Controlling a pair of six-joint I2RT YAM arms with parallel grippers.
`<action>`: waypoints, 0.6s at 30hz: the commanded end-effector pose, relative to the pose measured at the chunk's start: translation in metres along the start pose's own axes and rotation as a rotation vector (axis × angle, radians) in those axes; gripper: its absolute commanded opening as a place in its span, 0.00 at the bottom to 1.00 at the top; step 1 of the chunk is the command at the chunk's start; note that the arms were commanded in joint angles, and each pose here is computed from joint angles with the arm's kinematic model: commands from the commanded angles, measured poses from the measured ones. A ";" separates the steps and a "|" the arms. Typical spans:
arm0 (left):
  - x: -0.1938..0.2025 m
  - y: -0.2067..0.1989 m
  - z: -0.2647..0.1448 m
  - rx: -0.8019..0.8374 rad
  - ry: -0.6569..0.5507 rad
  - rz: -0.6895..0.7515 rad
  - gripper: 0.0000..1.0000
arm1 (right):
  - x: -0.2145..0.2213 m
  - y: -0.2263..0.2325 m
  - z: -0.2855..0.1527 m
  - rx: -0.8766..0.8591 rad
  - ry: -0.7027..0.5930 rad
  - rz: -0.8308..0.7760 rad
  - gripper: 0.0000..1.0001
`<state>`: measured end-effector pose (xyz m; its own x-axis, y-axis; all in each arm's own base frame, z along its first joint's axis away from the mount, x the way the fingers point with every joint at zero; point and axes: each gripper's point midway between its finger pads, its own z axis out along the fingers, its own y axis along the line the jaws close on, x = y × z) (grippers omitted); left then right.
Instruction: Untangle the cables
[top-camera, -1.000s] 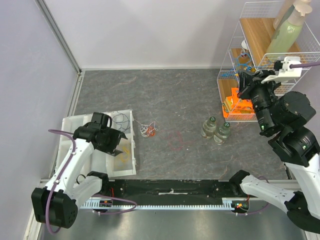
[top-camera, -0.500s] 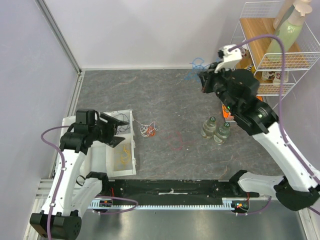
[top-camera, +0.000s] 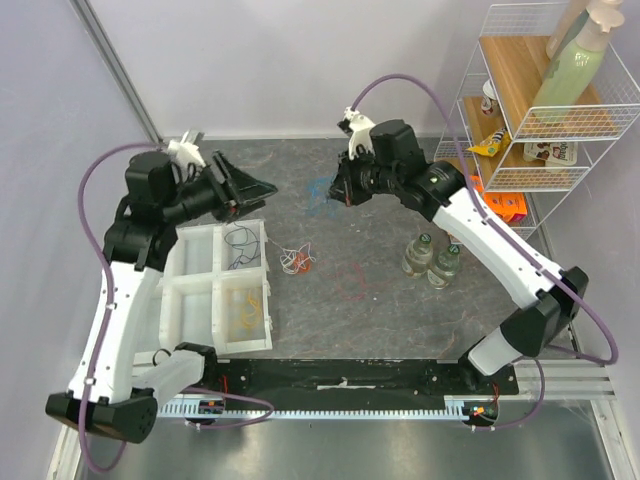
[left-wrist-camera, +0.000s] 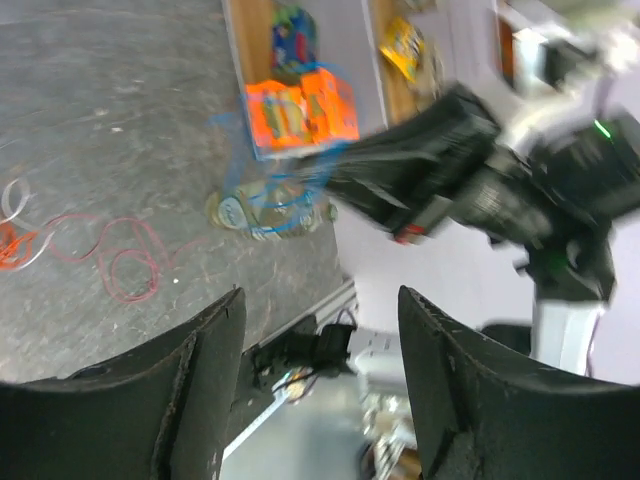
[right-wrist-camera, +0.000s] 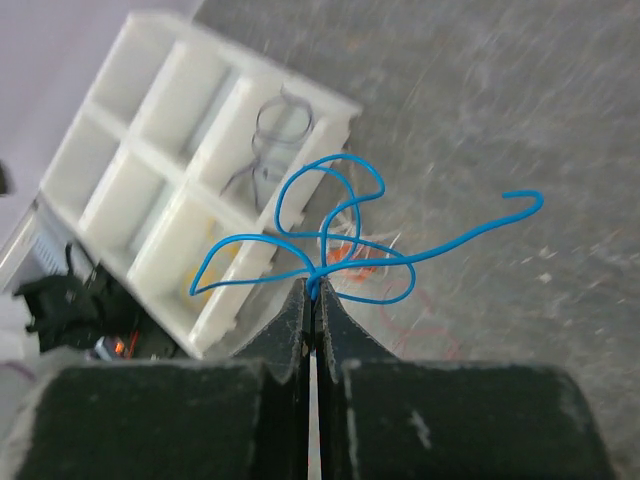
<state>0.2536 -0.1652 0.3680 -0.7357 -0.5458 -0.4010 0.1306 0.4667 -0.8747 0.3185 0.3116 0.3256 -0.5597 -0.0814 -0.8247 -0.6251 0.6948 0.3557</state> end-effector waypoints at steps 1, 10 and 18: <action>0.026 -0.031 0.012 0.075 0.146 0.352 0.68 | 0.033 0.027 -0.003 -0.164 0.180 0.071 0.00; 0.077 -0.045 0.024 0.121 0.204 0.750 0.74 | 0.035 0.067 -0.006 -0.396 0.231 0.161 0.00; 0.053 -0.030 0.009 -0.003 0.057 0.962 0.81 | 0.023 0.094 -0.010 -0.565 0.199 0.243 0.00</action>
<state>0.2052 -0.2343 0.3675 -0.4930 0.0228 -0.8698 0.6778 0.6368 -0.3675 0.2544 0.3596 0.3135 -0.7736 -0.1700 -0.6105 -0.6245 0.3685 0.6887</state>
